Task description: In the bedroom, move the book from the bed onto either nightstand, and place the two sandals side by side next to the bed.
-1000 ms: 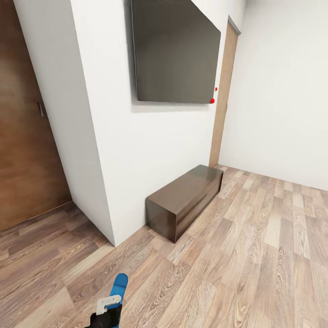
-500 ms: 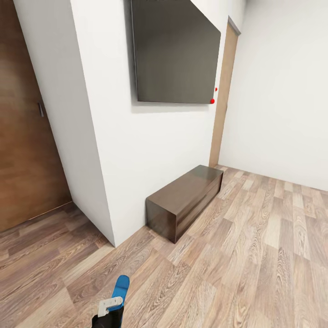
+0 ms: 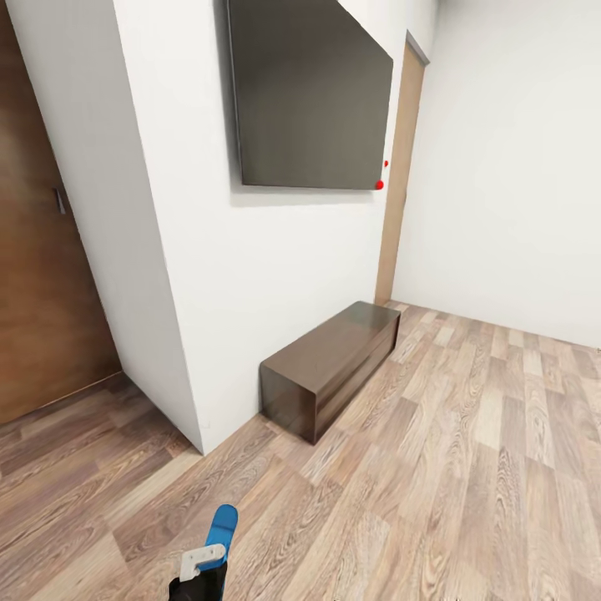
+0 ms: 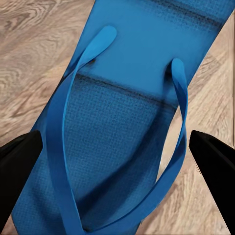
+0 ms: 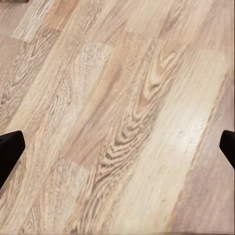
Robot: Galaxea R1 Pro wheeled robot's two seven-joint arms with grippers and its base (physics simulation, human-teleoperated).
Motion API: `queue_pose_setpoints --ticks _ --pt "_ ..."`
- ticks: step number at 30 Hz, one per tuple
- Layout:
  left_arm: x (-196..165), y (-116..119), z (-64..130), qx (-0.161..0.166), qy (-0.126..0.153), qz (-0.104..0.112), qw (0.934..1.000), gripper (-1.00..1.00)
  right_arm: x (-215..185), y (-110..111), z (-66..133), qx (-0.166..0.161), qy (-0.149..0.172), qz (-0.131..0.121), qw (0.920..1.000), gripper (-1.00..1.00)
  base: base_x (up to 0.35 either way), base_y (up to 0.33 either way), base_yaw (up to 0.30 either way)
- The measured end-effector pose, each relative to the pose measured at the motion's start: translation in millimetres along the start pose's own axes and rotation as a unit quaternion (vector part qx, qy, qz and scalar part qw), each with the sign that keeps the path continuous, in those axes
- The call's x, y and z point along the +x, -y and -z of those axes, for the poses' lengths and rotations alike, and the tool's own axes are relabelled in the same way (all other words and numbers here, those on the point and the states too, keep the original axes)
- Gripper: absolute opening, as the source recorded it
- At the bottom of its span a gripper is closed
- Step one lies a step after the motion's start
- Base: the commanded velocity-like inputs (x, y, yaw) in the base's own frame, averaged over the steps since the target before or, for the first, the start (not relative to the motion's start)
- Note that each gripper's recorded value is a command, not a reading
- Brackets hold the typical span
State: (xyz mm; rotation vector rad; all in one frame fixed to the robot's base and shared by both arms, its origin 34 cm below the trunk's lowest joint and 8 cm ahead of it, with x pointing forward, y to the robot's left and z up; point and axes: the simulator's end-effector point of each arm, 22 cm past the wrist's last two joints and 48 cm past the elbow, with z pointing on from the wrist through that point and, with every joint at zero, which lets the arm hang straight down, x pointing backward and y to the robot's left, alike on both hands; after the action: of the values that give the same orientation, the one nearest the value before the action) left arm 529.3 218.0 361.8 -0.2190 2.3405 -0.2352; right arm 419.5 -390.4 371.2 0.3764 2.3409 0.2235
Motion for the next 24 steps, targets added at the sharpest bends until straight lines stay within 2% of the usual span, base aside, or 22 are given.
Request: queue_pose_setpoints --ticks 24 --pt "-5.4 1.4 1.3 0.001 0.006 -0.001 1.0 -1.0 -4.1 -0.5 0.5 0.0 0.005 -0.001 1.0 1.0 0.0 0.0 -0.28"
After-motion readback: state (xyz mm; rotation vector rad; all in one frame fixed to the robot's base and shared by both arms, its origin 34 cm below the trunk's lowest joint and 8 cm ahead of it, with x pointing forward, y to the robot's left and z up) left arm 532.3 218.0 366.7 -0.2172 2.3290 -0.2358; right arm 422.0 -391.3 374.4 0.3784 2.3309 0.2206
